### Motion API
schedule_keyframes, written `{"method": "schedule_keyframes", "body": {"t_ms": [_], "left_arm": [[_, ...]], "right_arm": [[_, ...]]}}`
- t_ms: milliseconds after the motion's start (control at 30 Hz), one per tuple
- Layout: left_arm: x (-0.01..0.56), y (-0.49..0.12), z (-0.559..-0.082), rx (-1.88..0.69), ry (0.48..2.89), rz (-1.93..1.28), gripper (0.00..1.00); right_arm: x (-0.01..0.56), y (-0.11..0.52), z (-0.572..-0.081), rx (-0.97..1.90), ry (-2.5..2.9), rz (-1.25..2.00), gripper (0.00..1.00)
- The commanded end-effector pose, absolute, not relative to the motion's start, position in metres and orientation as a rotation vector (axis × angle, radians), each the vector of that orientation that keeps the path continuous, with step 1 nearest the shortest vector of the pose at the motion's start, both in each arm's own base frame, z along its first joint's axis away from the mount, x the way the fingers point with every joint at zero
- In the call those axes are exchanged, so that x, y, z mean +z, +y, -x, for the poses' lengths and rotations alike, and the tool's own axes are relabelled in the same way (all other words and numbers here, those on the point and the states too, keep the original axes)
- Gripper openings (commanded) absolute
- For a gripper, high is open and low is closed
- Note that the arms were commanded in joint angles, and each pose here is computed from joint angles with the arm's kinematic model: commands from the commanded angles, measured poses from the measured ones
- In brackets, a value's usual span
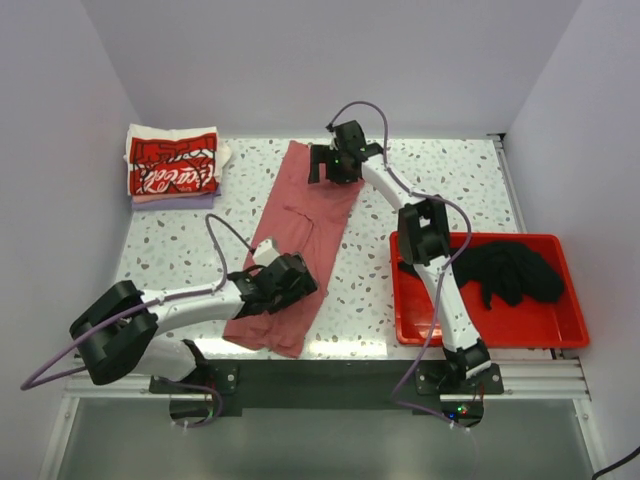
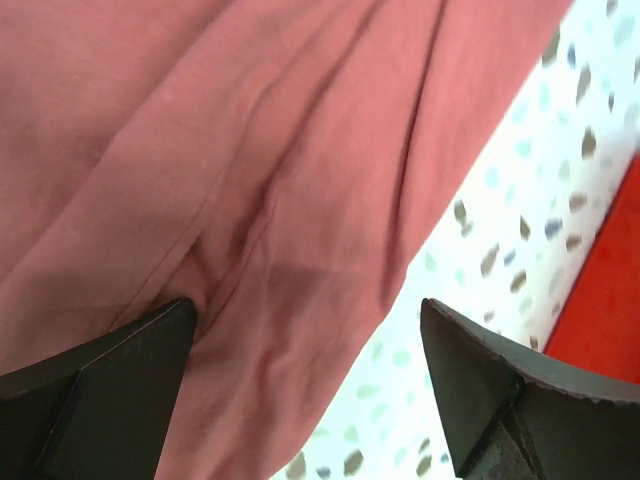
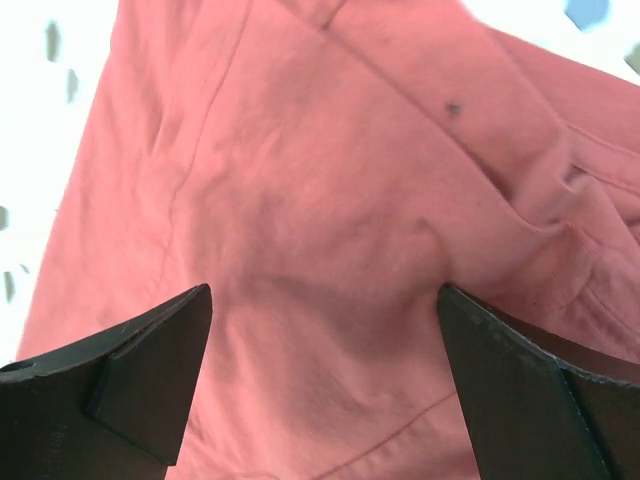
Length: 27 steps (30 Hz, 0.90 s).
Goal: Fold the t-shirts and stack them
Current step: Fold the tshirt
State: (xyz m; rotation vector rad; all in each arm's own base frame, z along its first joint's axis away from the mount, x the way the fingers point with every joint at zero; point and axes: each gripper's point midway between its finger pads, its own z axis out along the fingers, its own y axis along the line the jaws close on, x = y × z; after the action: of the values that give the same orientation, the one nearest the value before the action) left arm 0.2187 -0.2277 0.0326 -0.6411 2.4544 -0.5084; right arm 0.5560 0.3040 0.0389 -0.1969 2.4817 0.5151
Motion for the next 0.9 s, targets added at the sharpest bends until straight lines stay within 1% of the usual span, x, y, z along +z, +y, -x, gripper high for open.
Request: {"method": "schedule_keyframes", "body": {"t_ms": [0, 67, 200, 233, 267, 300, 367, 400, 467, 500, 567, 600, 633, 667, 700, 733, 767, 800, 833, 867], "left_arm": [[0.012, -0.239, -0.174, -0.444, 2.622, 0.653, 1.0], [0.02, -0.258, -0.168, -0.512, 2.625, 0.574, 1.0], [0.057, -0.301, -0.174, -0.647, 2.55, 0.41, 1.0], [0.061, -0.301, -0.174, -0.62, 2.548, 0.372, 1.0], [0.068, -0.303, -0.176, -0.605, 2.528, 0.352, 1.0], [0.083, -0.313, -0.182, -0.634, 2.499, 0.338, 1.0], [0.096, -0.316, -0.185, -0.637, 2.47, 0.289, 1.0], [0.111, -0.32, -0.189, -0.671, 2.439, 0.281, 1.0], [0.122, -0.315, -0.192, -0.662, 2.405, 0.265, 1.0], [0.134, -0.313, -0.193, -0.683, 2.375, 0.267, 1.0], [0.137, -0.301, -0.194, -0.642, 2.357, 0.263, 1.0], [0.142, -0.294, -0.194, -0.633, 2.343, 0.27, 1.0], [0.136, -0.282, -0.191, -0.577, 2.362, 0.285, 1.0], [0.135, -0.272, -0.192, -0.535, 2.355, 0.299, 1.0], [0.134, -0.264, -0.19, -0.515, 2.354, 0.302, 1.0], [0.128, -0.254, -0.186, -0.472, 2.37, 0.298, 1.0], [0.125, -0.25, -0.184, -0.458, 2.374, 0.291, 1.0], [0.117, -0.242, -0.18, -0.439, 2.389, 0.282, 1.0], [0.112, -0.239, -0.176, -0.435, 2.402, 0.276, 1.0], [0.106, -0.238, -0.171, -0.444, 2.423, 0.258, 1.0]], "right_arm": [[-0.02, 0.332, -0.531, 0.721, 2.59, 0.219, 0.99], [-0.02, 0.34, -0.531, 0.782, 2.577, 0.224, 0.99], [0.01, 0.347, -0.544, 0.806, 2.496, 0.26, 0.99], [0.017, 0.347, -0.546, 0.809, 2.479, 0.279, 0.99], [0.038, 0.35, -0.546, 0.828, 2.445, 0.299, 0.99], [0.049, 0.351, -0.546, 0.83, 2.427, 0.314, 0.99], [0.073, 0.349, -0.546, 0.825, 2.39, 0.351, 0.99], [0.098, 0.351, -0.543, 0.838, 2.352, 0.377, 0.99], [0.119, 0.348, -0.531, 0.829, 2.351, 0.429, 0.99], [0.146, 0.346, -0.524, 0.821, 2.318, 0.464, 0.99], [0.16, 0.341, -0.509, 0.753, 2.316, 0.541, 0.99], [0.154, 0.337, -0.498, 0.723, 2.344, 0.557, 0.99], [0.178, 0.33, -0.493, 0.683, 2.303, 0.56, 0.99], [0.169, 0.328, -0.483, 0.662, 2.329, 0.562, 0.99], [0.172, 0.323, -0.479, 0.639, 2.335, 0.551, 0.99], [0.186, 0.318, -0.474, 0.621, 2.322, 0.524, 0.99], [0.184, 0.316, -0.465, 0.612, 2.35, 0.514, 0.99], [0.167, 0.311, -0.454, 0.599, 2.41, 0.496, 0.99], [0.165, 0.31, -0.445, 0.605, 2.433, 0.479, 0.99], [0.155, 0.312, -0.426, 0.603, 2.463, 0.496, 0.99]]}}
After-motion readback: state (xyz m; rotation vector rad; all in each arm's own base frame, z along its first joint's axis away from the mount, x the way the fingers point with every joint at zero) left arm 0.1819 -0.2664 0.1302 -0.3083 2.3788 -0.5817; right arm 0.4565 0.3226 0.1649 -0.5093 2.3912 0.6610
